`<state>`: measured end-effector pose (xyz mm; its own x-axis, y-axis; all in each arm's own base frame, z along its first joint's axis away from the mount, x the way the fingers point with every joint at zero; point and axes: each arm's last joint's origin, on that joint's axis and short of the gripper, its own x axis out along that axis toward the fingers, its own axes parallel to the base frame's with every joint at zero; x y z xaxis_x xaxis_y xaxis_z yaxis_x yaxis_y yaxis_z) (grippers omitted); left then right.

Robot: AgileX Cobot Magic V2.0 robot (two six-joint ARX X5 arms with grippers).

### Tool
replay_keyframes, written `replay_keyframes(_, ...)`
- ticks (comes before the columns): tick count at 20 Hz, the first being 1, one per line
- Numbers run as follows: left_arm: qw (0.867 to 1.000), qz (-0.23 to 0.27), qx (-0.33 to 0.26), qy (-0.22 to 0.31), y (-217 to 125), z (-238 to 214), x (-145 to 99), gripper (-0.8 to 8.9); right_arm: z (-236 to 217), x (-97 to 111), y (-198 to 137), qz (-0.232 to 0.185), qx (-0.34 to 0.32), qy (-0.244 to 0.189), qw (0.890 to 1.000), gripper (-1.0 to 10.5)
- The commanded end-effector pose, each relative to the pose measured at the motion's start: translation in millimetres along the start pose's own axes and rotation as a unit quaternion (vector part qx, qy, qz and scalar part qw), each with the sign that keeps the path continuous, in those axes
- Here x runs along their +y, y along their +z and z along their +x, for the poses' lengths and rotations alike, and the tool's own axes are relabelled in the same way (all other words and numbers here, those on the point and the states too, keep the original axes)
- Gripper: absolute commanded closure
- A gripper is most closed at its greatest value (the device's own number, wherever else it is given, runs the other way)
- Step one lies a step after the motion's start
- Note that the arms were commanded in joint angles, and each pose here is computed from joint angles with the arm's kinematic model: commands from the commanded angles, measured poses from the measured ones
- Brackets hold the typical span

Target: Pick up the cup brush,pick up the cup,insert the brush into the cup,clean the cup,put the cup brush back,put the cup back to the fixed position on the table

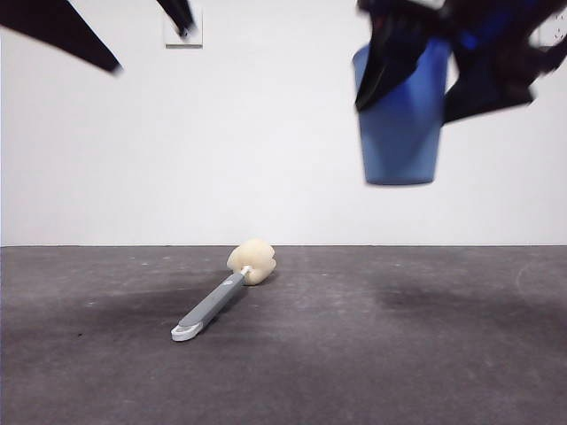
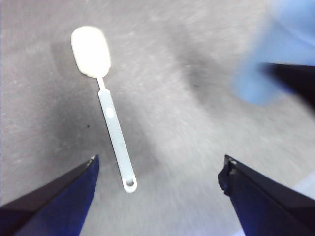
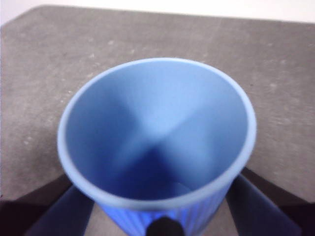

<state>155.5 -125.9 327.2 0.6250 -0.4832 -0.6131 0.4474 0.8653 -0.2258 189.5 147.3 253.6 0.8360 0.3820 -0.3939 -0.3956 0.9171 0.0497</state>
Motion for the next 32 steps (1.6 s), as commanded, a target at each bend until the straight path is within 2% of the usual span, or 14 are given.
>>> replay_keyframes(1,1.0,0.02,-0.008,-0.004,-8,-24,3,3.96,23,-3,-8,-0.021,0.003,0.008,1.0,9.6)
replay_keyframes(5,1.0,0.022,-0.014,-0.005,-20,-53,8,3.96,62,-16,-26,-0.031,0.029,-0.005,0.999,9.6)
replay_keyframes(7,1.0,0.022,-0.008,-0.003,-25,-60,9,3.96,77,-21,-35,-0.041,0.034,0.008,0.999,9.6)
replay_keyframes(9,1.0,0.022,0.0,-0.001,-28,-62,10,3.97,89,-30,-41,-0.039,0.032,-0.001,0.999,9.6)
replay_keyframes(12,1.0,0.022,0.008,0.001,-29,-62,11,3.97,106,-44,-53,-0.026,0.037,0.008,0.999,9.6)
replay_keyframes(18,1.0,0.022,0.006,0.005,-29,-62,11,3.97,113,-51,-70,-0.023,0.029,0.0,0.999,9.6)
replay_keyframes(24,1.0,0.022,0.003,0.003,-28,-62,11,3.97,110,-52,-87,-0.03,0.067,-0.001,0.997,9.6)
replay_keyframes(26,1.0,0.022,0.003,0.003,-28,-62,11,3.97,109,-52,-89,-0.03,0.082,-0.002,0.996,8.7)
replay_keyframes(29,1.0,0.022,0.003,0.003,-28,-62,11,3.97,109,-52,-92,-0.03,0.098,-0.003,0.995,5.6)
replay_keyframes(30,1.0,0.022,0.004,0.003,-28,-62,11,3.97,109,-52,-93,-0.03,0.103,-0.003,0.994,4.8)
replay_keyframes(32,1.0,0.022,0.005,0.003,-29,-62,11,3.97,108,-52,-94,-0.031,0.106,-0.003,0.994,4.0)
